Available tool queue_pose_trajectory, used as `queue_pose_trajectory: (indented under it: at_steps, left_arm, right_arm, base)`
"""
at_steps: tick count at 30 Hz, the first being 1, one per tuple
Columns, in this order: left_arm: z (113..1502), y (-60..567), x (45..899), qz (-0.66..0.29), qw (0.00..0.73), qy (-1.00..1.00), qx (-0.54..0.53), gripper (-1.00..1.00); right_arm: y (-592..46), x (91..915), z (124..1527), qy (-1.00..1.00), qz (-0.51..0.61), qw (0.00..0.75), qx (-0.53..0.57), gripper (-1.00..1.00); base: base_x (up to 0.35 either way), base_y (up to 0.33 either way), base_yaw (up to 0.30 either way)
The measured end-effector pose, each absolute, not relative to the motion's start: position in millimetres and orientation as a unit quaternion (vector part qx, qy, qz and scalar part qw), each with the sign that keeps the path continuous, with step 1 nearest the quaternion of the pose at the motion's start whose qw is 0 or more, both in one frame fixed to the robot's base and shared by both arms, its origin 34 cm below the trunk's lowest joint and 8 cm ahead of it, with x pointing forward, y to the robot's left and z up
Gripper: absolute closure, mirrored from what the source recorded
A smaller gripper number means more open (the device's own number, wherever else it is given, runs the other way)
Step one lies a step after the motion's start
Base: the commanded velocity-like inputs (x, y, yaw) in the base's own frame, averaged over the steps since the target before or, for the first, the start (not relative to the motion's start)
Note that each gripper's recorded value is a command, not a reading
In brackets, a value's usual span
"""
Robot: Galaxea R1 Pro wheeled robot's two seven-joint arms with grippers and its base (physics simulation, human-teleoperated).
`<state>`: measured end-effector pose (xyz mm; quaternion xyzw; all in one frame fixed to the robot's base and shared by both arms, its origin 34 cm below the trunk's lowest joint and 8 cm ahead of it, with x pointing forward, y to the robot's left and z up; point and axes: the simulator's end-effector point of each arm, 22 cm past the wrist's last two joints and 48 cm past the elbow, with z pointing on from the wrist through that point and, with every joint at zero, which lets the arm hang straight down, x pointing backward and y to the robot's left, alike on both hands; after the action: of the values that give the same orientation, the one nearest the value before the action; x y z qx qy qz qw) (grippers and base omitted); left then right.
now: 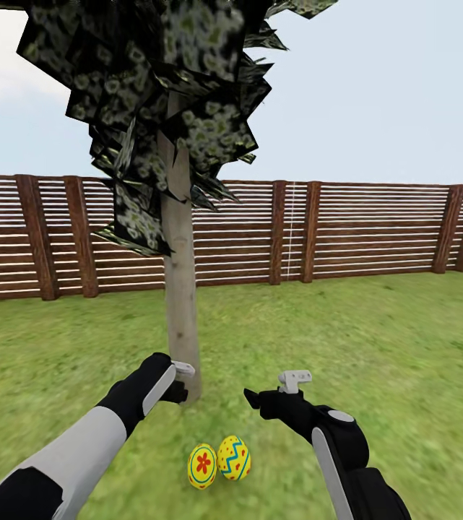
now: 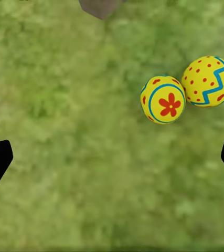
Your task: Take the three Easter eggs out of the wicker basket on the lawn in the garden, then place them on the lawn next to a single tree (choose any tree) so that all three eggs are next to the same tree and none are left in the basket.
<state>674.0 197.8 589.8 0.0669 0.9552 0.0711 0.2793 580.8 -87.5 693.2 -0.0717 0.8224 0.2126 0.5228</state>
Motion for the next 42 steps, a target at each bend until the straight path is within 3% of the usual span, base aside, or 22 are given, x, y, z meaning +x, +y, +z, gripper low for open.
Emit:
queue_pose_trajectory:
  at_steps: [42]
  left_arm:
    - [678,198,692,0.072,0.277,0.956,0.067,-1.00]
  right_arm:
    - [-87,600,783,0.823,0.213,0.522,-0.072,-1.00]
  base:
    - [0.000,0.000,0.000]
